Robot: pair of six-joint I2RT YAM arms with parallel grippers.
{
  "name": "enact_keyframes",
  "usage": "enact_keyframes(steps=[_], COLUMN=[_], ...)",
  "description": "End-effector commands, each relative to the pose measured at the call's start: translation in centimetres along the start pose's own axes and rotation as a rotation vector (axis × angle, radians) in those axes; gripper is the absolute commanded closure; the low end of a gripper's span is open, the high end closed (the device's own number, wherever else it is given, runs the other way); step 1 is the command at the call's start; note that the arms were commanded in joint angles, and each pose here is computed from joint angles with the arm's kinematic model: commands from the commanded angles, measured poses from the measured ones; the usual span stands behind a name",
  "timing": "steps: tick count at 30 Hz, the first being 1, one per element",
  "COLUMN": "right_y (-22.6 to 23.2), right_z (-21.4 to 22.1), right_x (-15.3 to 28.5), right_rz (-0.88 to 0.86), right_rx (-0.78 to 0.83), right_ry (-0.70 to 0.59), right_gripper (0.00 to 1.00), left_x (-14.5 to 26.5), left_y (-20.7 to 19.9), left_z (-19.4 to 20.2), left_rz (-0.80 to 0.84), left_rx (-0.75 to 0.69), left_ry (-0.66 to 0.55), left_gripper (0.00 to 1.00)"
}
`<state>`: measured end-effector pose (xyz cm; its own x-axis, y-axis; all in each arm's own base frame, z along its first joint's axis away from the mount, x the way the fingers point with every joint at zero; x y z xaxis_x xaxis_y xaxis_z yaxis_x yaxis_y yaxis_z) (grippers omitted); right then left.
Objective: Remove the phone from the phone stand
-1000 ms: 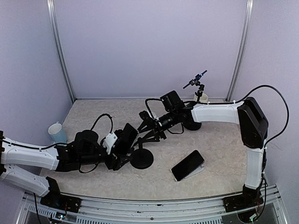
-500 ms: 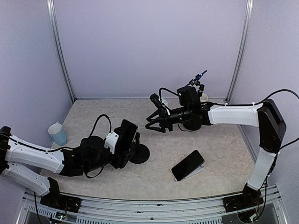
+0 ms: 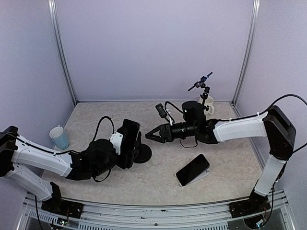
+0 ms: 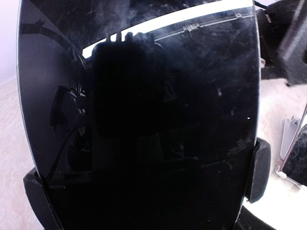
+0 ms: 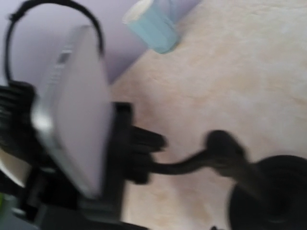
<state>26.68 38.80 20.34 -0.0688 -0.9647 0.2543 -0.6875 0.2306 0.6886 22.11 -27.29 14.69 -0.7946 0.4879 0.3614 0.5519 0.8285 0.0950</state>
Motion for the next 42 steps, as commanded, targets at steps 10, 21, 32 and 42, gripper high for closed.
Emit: enact_keyframes(steps=[10,21,32,42], right_y=[1.9,3.3,2.9,3.0], right_z=[1.3,2.1,2.1,2.5], right_x=[-3.2,-5.5,-5.6,-5.2], right_rz=[-0.036,-0.109,-0.091,-0.100], right_rx=[-0.092,-0.128,-0.136,-0.117], right_ry=[-0.005,0.006,-0.008,0.002], right_gripper=[0.49,0.51,0.68,0.91], left_x=[0.0,-0.1,-0.2,-0.4], left_y=[0.0,-0.2,-0.3,0.6], left_z=[-4.5,-4.2,-4.1,-3.6], left_rz=[-0.034,-0.030,-0.033,-0.071], left_rx=[0.098,0.081,0.074,0.092], left_ry=[-0.147,-0.139,-0.134,-0.110], left_gripper=[0.65,0.66,0.66,0.68])
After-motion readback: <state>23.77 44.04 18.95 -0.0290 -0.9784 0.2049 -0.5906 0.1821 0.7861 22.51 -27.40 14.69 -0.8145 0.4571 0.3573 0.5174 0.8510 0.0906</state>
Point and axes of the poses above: each gripper's point midway between its finger pads, its own x axis back along the fingers, its own y axis along the line the jaws close on, z = x × y, the point moved 4 cm from there along x, back along the fingers, and after that the axes turned 7 degrees about -x, right-handed, at the moved point
